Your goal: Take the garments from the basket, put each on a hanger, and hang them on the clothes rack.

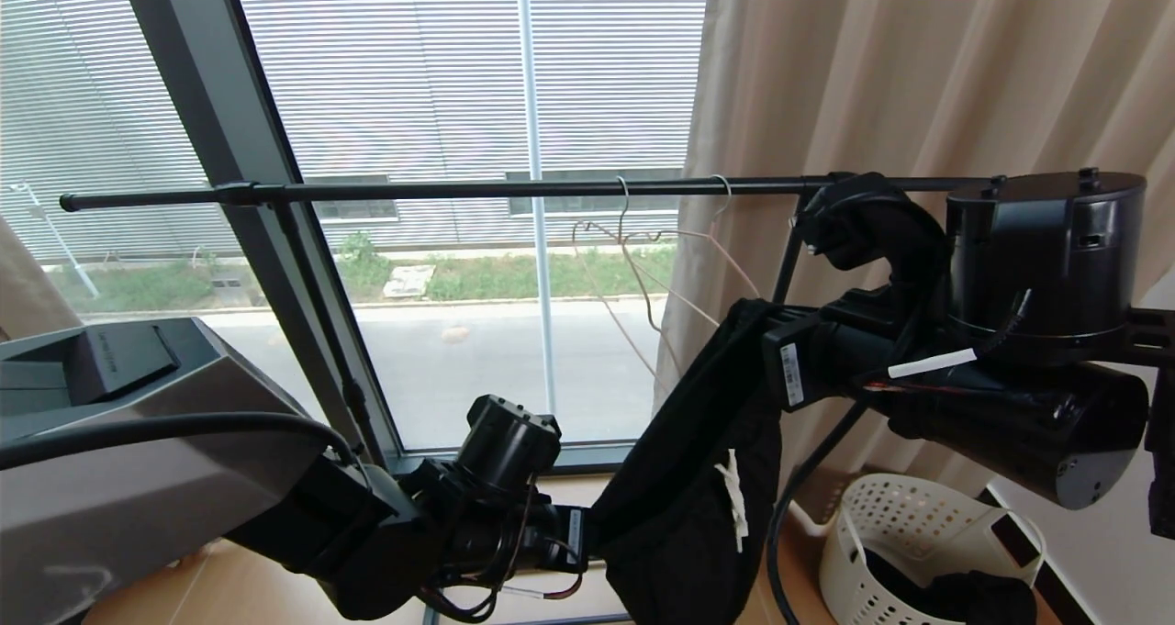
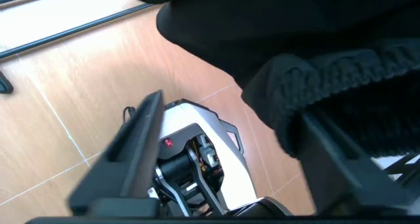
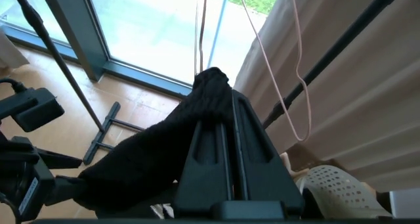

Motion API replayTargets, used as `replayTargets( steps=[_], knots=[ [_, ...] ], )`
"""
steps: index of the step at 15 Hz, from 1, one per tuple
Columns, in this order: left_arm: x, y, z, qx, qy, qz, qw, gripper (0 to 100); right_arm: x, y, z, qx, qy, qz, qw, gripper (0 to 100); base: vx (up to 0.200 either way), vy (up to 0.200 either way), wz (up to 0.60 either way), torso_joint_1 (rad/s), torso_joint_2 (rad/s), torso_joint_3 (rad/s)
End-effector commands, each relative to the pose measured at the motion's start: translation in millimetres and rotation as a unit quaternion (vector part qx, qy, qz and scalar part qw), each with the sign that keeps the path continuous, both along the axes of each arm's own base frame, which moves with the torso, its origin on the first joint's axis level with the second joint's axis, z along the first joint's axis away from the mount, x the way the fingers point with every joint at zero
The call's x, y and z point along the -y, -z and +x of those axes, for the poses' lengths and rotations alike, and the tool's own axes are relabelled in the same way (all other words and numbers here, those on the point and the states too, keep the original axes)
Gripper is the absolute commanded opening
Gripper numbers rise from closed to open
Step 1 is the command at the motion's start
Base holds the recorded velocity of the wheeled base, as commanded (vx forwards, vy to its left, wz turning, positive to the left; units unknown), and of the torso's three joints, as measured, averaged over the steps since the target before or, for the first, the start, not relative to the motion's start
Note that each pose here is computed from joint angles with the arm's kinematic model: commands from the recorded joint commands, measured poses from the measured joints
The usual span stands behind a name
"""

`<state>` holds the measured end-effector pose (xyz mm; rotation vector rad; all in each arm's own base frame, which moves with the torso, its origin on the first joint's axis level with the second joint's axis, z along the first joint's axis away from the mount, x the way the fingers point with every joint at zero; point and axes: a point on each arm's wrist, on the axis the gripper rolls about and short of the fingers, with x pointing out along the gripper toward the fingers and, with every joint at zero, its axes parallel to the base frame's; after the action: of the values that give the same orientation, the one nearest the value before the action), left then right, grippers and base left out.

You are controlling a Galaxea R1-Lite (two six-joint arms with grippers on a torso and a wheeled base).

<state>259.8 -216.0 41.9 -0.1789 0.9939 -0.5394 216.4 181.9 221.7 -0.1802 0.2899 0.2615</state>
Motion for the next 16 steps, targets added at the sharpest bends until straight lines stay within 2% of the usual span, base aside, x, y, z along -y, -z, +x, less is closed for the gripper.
replayTargets(
  steps=[1, 4, 6, 7, 8, 9, 10, 13, 14, 16],
  knots=[
    [-4.8, -16.1, -4.5, 0.022, -0.007, -0.005, 0.9997, 0, 6.2, -2.2, 3.4, 0.004, 0.012, 0.002, 0.9999, 0, 0.000, 0.000, 0.00, 0.000, 0.00, 0.000],
    [-15.6, -29.5, -13.2, 0.055, -0.002, 0.013, 0.9984, 0, 11.9, 2.4, 2.7, 0.000, 0.015, -0.019, 0.9997, 0, 0.000, 0.000, 0.00, 0.000, 0.00, 0.000],
    [-23.3, -47.0, -12.7, 0.084, 0.000, 0.008, 0.9964, 0, 15.8, 4.4, 1.5, 0.001, 0.014, -0.038, 0.9992, 0, 0.000, 0.000, 0.00, 0.000, 0.00, 0.000],
    [-34.4, -68.9, -12.9, 0.106, 0.005, 0.025, 0.9940, 0, 19.7, 7.3, 3.3, -0.001, 0.018, -0.052, 0.9985, 0, 0.000, 0.000, 0.00, 0.000, 0.00, 0.000],
    [-38.9, -74.9, -12.4, 0.111, 0.008, 0.039, 0.9930, 0, 21.2, 9.8, 3.4, -0.004, 0.019, -0.058, 0.9981, 0, 0.000, 0.000, 0.00, 0.000, 0.00, 0.000],
    [-50.3, -88.7, -8.7, 0.112, 0.010, 0.101, 0.9885, 0, 26.7, 17.0, 4.4, -0.010, 0.019, -0.090, 0.9957, 0, 0.000, 0.000, 0.00, 0.000, 0.00, 0.000],
    [-56.8, -100.2, -5.8, 0.100, 0.010, 0.150, 0.9835, 0, 30.9, 26.4, 3.7, -0.019, 0.014, -0.125, 0.9919, 0, 0.000, 0.000, 0.00, 0.000, 0.00, 0.000],
    [-60.1, -119.0, -5.9, 0.078, 0.027, 0.189, 0.9785, 0, 33.4, 34.3, 1.0, -0.027, 0.005, -0.153, 0.9879, 0, 0.000, 0.000, 0.00, 0.000, 0.00, 0.000],
    [-65.3, -122.8, -5.6, 0.077, 0.026, 0.221, 0.9718, 0, 36.3, 35.6, 3.9, -0.031, 0.012, -0.156, 0.9872, 0, 0.000, 0.000, 0.00, 0.000, 0.00, 0.000],
    [-72.8, -121.8, -2.4, 0.082, 0.022, 0.248, 0.9651, 0, 41.6, 37.8, 8.9, -0.036, 0.023, -0.163, 0.9857, 0, 0.000, 0.000, 0.00, 0.000, 0.00, 0.000]
  ],
)
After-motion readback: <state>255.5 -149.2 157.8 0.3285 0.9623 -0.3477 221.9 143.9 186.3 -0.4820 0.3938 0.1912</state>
